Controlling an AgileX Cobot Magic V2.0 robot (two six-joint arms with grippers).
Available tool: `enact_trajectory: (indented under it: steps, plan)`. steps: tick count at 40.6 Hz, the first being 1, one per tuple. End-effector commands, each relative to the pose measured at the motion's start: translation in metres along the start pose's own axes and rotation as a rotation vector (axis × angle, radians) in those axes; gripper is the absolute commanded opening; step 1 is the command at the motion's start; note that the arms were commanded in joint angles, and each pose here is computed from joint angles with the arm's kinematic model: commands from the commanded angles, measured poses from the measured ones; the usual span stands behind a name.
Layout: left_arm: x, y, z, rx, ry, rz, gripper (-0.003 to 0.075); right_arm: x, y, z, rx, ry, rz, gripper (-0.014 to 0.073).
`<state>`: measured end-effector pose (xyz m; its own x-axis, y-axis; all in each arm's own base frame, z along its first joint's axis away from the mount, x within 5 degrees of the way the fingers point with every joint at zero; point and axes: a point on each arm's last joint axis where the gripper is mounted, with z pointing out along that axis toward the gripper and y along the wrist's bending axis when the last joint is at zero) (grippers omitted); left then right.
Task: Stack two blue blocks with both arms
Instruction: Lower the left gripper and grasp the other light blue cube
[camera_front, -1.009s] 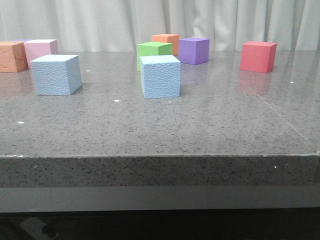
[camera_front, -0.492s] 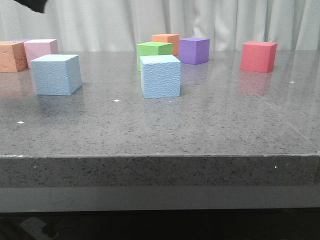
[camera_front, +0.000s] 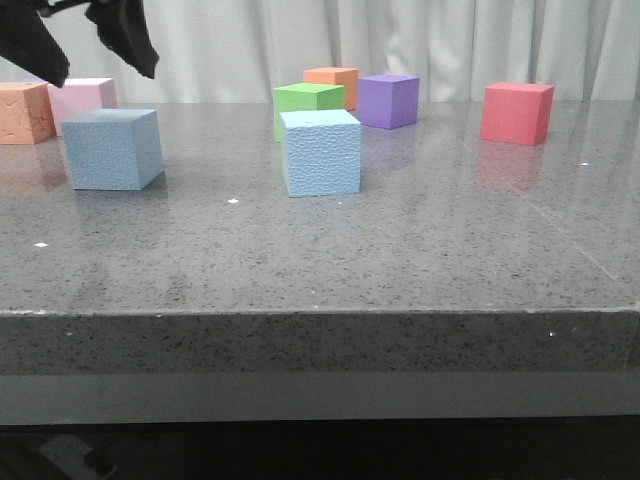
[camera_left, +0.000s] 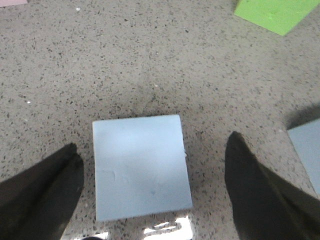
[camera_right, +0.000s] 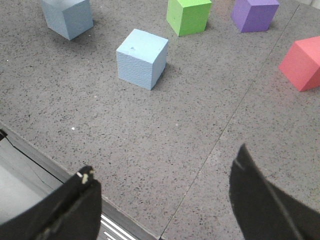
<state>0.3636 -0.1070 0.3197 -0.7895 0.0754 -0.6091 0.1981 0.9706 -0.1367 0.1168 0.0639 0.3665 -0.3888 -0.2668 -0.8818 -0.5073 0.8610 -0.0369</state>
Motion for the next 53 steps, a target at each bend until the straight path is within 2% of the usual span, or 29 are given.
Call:
enact_trajectory:
  steps: [1, 16, 46, 53]
  plan:
    - [-0.017, -0.004, -0.013, 0.006, -0.094, -0.016, 0.0568, -0.013, -0.002, -0.006, 0.016, -0.101, -0.008, 0.0543]
    - [-0.011, 0.0, 0.023, -0.016, -0.015, -0.038, 0.0568, -0.013, -0.002, -0.006, 0.016, -0.101, -0.008, 0.0543]
    - [-0.006, 0.001, 0.035, -0.023, 0.03, -0.04, 0.0562, -0.013, -0.002, -0.006, 0.016, -0.101, -0.008, 0.0543]
    - [-0.006, 0.001, 0.035, -0.024, 0.03, -0.038, 0.0428, -0.013, -0.002, -0.006, 0.016, -0.101, -0.008, 0.0543]
